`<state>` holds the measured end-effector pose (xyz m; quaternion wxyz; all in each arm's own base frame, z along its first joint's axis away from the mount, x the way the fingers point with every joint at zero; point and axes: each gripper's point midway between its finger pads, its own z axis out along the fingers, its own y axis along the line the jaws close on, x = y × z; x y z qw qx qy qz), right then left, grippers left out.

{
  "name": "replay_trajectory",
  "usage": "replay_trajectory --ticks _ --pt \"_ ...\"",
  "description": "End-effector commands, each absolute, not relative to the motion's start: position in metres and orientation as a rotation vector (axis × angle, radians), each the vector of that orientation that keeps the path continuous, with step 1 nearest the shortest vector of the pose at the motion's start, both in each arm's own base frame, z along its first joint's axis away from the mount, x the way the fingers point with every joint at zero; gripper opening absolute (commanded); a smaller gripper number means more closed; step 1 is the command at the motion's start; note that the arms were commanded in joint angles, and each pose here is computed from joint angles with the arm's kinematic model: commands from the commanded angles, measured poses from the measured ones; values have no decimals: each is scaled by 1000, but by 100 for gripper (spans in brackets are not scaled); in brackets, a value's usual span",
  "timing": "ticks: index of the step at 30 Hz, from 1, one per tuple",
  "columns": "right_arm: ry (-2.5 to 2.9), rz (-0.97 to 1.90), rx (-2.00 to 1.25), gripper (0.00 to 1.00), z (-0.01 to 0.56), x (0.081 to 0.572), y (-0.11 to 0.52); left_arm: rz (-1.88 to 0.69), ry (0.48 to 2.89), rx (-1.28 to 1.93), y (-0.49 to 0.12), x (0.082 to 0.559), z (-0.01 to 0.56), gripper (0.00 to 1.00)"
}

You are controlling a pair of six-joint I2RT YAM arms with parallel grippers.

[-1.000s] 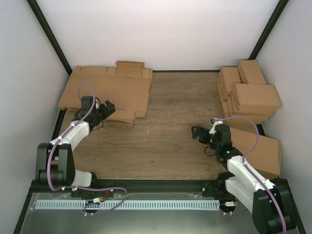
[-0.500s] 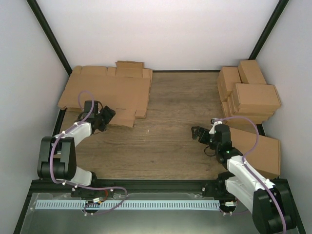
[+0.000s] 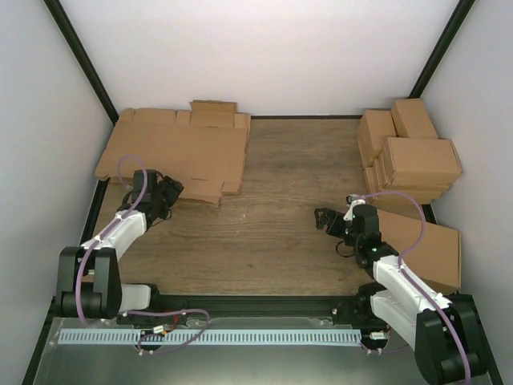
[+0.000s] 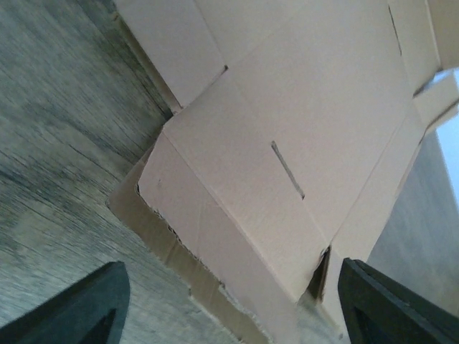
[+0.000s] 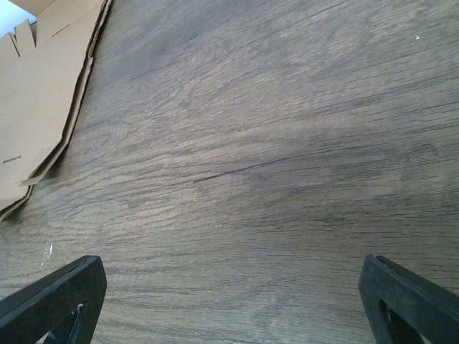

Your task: Fold the paper box

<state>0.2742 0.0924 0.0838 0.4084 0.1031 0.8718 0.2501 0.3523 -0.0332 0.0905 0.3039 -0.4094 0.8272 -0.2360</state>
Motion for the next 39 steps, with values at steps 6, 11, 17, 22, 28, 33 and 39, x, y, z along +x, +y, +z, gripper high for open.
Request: replay_trajectory --ticks 6,11,17,22,28,33,39 --pt "2135 647 238 100 107 285 97 -651 2201 -1094 -36 367 84 62" --pt "2132 645 240 100 107 284 97 -677 2219 -1115 -40 374 76 58" --pt "2131 643 241 100 108 284 96 -681 2223 -1132 -41 379 72 37" --pt "2130 644 243 100 108 285 96 -664 2200 -1142 -37 379 82 4" --pt "2132 642 244 100 107 285 96 -763 2176 -1064 -49 382 125 4" --pt "2133 642 247 100 107 285 96 -844 2057 -963 -52 382 212 4" --pt "2132 639 250 100 107 285 95 -984 1956 -944 -61 329 264 4"
